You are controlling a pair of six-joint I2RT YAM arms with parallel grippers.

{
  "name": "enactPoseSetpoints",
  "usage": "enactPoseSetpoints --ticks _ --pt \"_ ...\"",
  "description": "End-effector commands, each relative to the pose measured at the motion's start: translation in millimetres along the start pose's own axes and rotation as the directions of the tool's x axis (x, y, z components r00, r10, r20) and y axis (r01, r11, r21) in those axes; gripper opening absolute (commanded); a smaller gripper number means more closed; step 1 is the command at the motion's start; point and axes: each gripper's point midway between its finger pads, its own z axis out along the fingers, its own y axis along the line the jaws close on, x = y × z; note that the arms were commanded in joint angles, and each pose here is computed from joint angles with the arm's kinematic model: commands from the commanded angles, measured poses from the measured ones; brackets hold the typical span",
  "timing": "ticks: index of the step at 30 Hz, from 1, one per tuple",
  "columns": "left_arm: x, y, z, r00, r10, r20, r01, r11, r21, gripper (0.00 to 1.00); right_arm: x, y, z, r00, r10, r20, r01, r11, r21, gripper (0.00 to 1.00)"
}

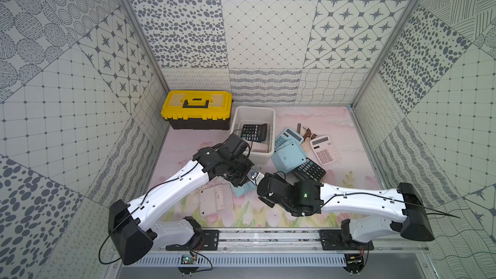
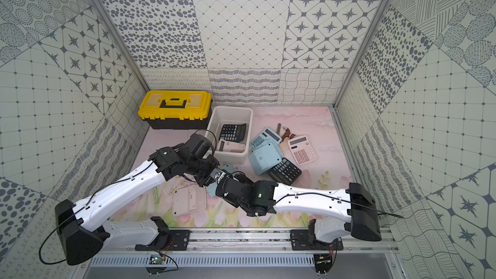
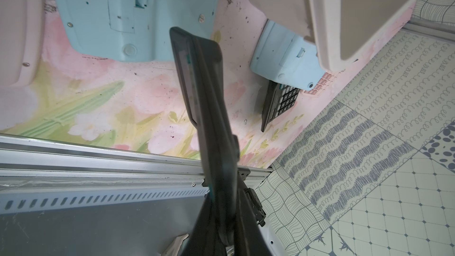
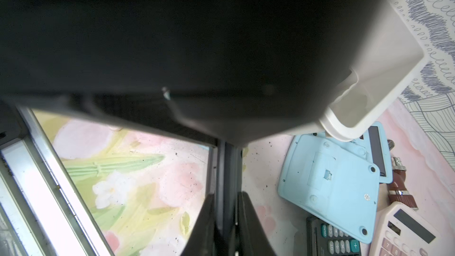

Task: Put the calculator in the storage box
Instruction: Pick up the calculator at the center of the board.

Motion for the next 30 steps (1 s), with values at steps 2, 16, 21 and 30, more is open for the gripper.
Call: enactPoseSetpoints --ticks 2,16,21,30 --pt "8 0 4 0.999 0.027 -0.046 -0.027 1.0 0.0 0.0 -19 0 -1 0.999 0.013 0.051 -0.013 1.0 0.008 0.0" --pt "-8 -8 -31 0.987 0.114 0.114 -0.123 0.989 0.079 1.0 -3 -28 -24 0.973 0.213 0.089 -0.212 0.977 -0.018 0.0" --pt "-27 -11 -64 0.943 0.192 0.272 -0.225 0.97 0.093 1.0 8 -55 -43 0.924 0.361 0.126 -0.356 0.932 -0.06 0.0" --pt "-68 -24 -97 0.792 0.425 0.438 -0.485 0.874 0.027 1.0 19 -113 -86 0.717 0.65 0.252 -0.615 0.76 -0.209 0.0"
